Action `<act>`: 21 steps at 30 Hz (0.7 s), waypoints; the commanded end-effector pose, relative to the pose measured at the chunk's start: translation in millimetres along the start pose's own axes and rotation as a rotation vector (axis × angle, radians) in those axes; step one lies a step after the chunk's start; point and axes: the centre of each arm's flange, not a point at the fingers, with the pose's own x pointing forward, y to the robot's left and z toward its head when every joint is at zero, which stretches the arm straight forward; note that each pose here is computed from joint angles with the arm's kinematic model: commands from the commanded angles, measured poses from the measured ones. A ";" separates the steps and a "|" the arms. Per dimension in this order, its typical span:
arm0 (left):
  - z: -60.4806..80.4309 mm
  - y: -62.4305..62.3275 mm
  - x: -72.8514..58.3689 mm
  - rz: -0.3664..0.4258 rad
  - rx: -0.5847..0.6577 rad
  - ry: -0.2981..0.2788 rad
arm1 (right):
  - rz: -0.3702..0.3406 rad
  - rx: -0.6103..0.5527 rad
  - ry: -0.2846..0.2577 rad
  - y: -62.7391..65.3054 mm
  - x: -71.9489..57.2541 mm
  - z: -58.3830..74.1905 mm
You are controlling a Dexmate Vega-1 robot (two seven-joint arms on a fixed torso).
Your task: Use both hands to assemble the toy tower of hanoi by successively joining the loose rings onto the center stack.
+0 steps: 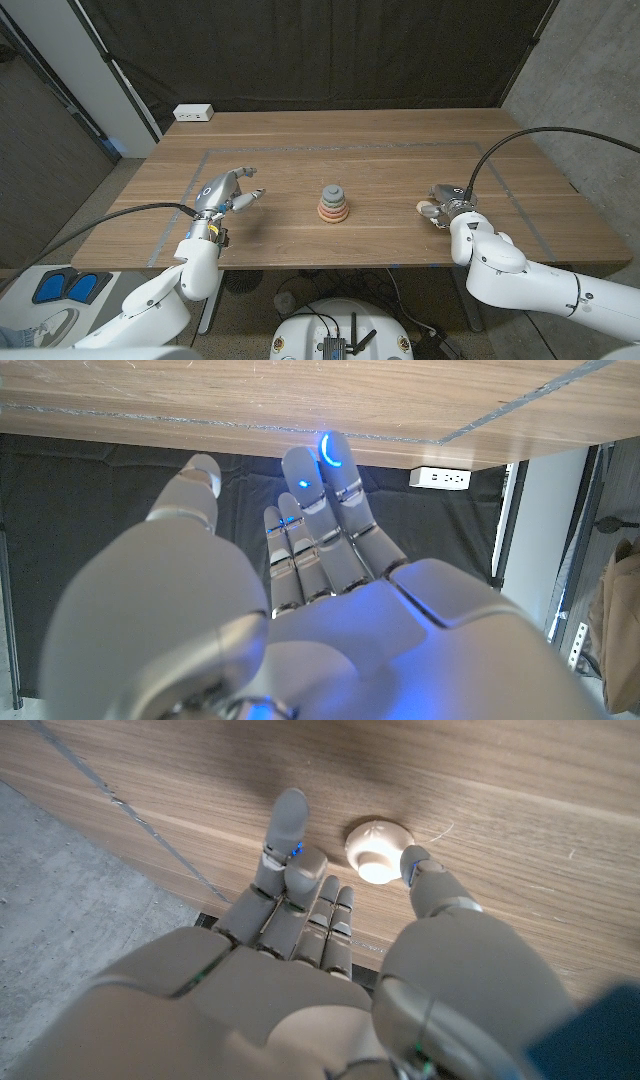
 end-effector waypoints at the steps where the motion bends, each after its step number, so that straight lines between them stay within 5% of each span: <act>1: -0.5 -0.7 0.9 -0.004 -0.001 0.004 | 0.029 -0.017 0.018 4.9 3.6 1.4; 21: -1.6 -1.0 3.7 -0.015 -0.022 -0.003 | 0.041 -0.031 0.030 14.3 5.4 9.7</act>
